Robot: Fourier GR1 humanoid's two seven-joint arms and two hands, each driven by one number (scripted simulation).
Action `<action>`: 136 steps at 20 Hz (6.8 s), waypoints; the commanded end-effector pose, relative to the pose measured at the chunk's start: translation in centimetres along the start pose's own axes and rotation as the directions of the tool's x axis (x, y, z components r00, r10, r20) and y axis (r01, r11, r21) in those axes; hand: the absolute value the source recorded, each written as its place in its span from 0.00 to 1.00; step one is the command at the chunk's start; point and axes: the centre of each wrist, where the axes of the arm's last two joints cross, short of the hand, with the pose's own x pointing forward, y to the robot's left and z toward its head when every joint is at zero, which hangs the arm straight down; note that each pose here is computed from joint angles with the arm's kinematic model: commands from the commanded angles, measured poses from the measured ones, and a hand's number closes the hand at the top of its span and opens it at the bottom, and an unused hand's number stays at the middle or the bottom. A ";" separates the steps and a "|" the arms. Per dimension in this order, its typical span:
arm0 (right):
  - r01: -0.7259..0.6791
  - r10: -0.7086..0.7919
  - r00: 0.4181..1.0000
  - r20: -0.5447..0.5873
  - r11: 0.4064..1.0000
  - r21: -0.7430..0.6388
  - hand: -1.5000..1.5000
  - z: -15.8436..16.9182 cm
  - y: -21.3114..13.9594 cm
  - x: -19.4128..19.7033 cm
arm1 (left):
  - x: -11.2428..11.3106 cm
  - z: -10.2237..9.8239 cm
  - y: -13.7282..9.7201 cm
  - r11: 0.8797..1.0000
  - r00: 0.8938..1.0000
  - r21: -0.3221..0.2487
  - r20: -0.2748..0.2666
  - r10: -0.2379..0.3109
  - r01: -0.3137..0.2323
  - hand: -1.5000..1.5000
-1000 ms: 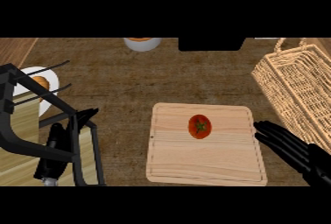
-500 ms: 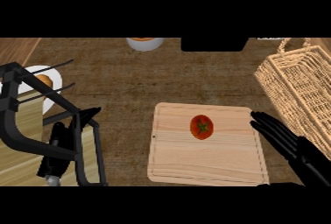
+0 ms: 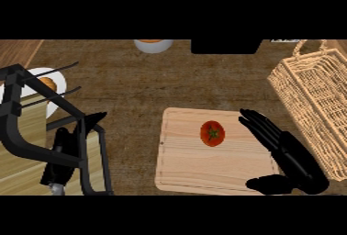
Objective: Pick the tomato from the cutting board and place it in the basket
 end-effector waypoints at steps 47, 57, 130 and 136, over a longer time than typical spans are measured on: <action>-0.187 0.187 0.981 0.046 0.982 0.007 1.00 -8.1 9.6 -3.7 | 2.4 -4.5 3.2 0.996 0.999 0.091 -0.039 -0.007 0.010 0.50; -0.390 0.556 0.769 -0.315 0.798 0.459 1.00 -7.8 10.2 -2.6 | 1.9 -2.1 2.1 0.995 0.999 0.099 -0.046 -0.016 0.021 0.50; -0.304 0.174 0.713 -0.680 0.950 -0.076 1.00 -4.8 -27.4 -7.1 | 3.5 -4.6 3.6 0.995 0.999 0.089 -0.033 -0.036 0.038 0.50; -0.188 0.006 0.715 -0.699 0.965 -0.184 0.00 -4.2 -25.5 -10.5 | 3.2 -4.3 2.5 0.996 0.999 0.084 -0.024 -0.026 0.028 0.50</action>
